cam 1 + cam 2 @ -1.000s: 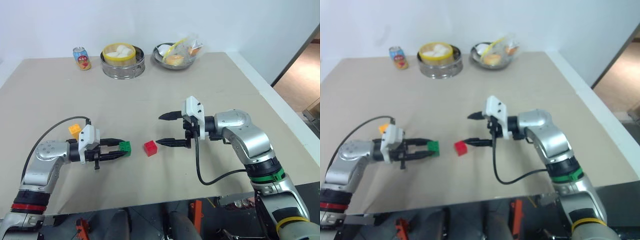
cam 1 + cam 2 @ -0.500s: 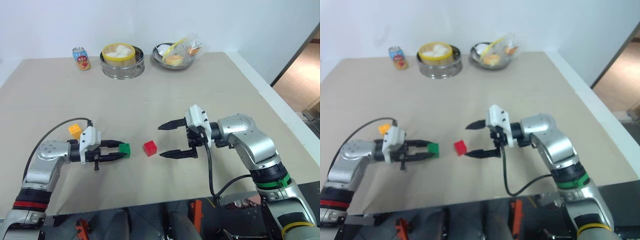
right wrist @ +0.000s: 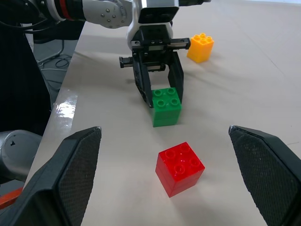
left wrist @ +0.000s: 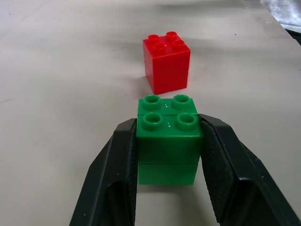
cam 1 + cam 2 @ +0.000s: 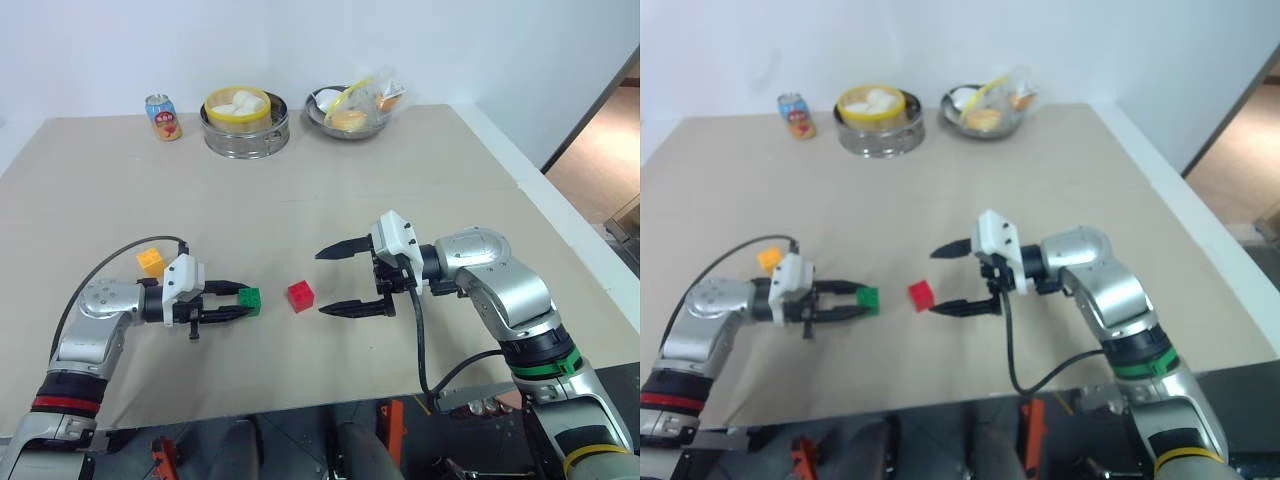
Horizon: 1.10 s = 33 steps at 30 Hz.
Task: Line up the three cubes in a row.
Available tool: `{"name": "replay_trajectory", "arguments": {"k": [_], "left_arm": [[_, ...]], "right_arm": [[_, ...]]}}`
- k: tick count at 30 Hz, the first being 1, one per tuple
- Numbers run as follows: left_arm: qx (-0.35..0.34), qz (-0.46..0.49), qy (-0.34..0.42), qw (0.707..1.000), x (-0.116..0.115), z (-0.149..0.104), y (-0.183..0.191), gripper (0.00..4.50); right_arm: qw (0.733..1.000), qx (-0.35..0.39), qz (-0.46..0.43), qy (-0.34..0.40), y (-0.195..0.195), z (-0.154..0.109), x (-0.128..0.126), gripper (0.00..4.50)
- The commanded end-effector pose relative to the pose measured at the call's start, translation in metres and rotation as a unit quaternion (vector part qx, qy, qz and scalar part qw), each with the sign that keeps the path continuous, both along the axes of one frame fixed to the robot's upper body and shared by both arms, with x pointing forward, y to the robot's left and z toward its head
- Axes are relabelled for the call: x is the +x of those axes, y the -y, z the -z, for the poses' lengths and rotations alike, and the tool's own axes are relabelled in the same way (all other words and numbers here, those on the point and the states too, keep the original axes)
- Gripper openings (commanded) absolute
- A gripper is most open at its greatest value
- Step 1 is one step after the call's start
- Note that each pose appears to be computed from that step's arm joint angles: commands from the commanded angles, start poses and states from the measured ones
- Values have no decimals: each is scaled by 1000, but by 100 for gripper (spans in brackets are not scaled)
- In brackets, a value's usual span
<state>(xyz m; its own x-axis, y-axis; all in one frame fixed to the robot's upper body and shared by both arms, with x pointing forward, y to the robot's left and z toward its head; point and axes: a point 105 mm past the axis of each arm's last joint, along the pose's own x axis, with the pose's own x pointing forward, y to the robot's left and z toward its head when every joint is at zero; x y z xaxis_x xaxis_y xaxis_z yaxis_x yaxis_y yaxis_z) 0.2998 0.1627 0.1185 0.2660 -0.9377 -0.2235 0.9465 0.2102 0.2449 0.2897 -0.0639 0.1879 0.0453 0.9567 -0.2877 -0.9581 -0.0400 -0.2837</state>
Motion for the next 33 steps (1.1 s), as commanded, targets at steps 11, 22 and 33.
{"name": "replay_trajectory", "arguments": {"k": [11,22,33], "left_arm": [[30,12,31,999,5,-11,-9,449],[-42,-130,51,989,-5,-67,-46,449],[-167,-496,158,838,-2,-88,-89,449]], "right_arm": [[1000,3,-2,24,-2,-7,-2,450],[1000,25,-4,15,-5,-13,-2,450],[999,28,-8,19,-9,-11,3,450]]}}
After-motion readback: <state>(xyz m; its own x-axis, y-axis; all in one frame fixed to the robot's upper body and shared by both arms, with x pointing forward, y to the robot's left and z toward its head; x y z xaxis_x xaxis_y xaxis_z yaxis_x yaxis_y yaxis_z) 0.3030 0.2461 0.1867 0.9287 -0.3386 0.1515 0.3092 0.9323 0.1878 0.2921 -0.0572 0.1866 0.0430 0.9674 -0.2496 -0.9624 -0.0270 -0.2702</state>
